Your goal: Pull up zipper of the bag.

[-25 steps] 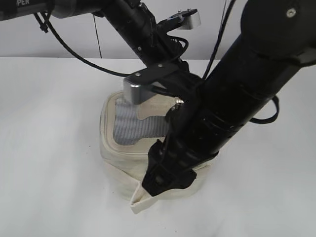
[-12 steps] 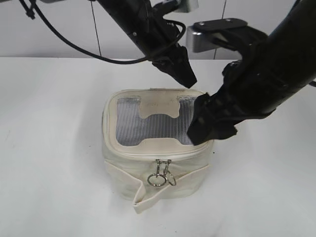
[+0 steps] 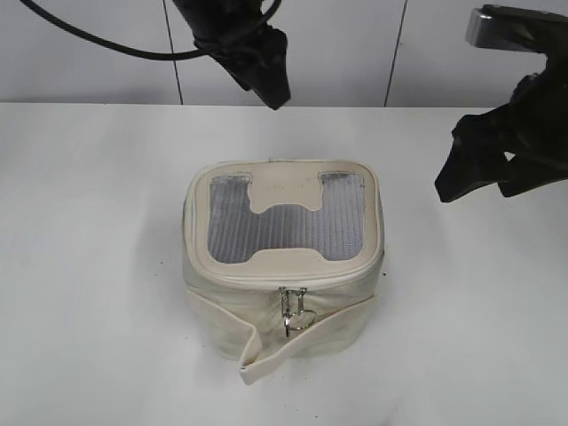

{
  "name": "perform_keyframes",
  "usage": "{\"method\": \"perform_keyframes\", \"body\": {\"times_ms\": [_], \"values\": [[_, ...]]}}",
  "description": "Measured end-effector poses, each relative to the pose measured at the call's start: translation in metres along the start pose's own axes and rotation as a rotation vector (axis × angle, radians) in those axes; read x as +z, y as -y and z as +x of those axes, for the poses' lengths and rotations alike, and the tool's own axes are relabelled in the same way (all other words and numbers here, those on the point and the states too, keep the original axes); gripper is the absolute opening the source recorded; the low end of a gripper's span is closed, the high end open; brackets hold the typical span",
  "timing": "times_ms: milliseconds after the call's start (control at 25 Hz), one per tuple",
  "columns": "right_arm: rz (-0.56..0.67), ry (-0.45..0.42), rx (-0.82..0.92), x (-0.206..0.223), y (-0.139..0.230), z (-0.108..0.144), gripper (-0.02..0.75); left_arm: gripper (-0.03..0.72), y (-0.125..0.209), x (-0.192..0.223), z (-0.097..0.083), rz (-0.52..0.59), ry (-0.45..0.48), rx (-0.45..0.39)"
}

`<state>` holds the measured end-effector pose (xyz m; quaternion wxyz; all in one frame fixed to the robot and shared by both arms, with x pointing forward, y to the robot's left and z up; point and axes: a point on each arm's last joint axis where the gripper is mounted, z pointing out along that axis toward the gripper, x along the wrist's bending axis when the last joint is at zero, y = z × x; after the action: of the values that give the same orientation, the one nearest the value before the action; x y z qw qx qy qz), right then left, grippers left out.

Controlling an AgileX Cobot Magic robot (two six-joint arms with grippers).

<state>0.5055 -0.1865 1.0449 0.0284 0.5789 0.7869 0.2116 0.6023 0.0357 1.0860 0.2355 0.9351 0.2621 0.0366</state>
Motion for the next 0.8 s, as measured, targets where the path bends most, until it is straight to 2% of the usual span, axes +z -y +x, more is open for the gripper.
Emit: {"method": "perform_keyframes", "body": {"times_ms": [120, 320, 560, 800], "values": [[-0.016, 0.022, 0.055, -0.003, -0.002, -0.017, 0.595, 0.457, 0.005, -0.016, 0.011, 0.037, -0.151, -0.049], [-0.048, 0.071, 0.131, -0.009, -0.004, -0.045, 0.595, 0.459, 0.018, -0.049, 0.036, 0.013, -0.327, -0.288], [-0.102, 0.123, 0.172, -0.013, -0.007, -0.063, 0.595, 0.449, 0.054, -0.102, 0.068, -0.041, -0.43, -0.496], [-0.066, 0.204, 0.183, -0.014, -0.003, -0.07, 0.595, 0.445, 0.124, -0.156, 0.069, -0.033, -0.524, -0.697]]}}
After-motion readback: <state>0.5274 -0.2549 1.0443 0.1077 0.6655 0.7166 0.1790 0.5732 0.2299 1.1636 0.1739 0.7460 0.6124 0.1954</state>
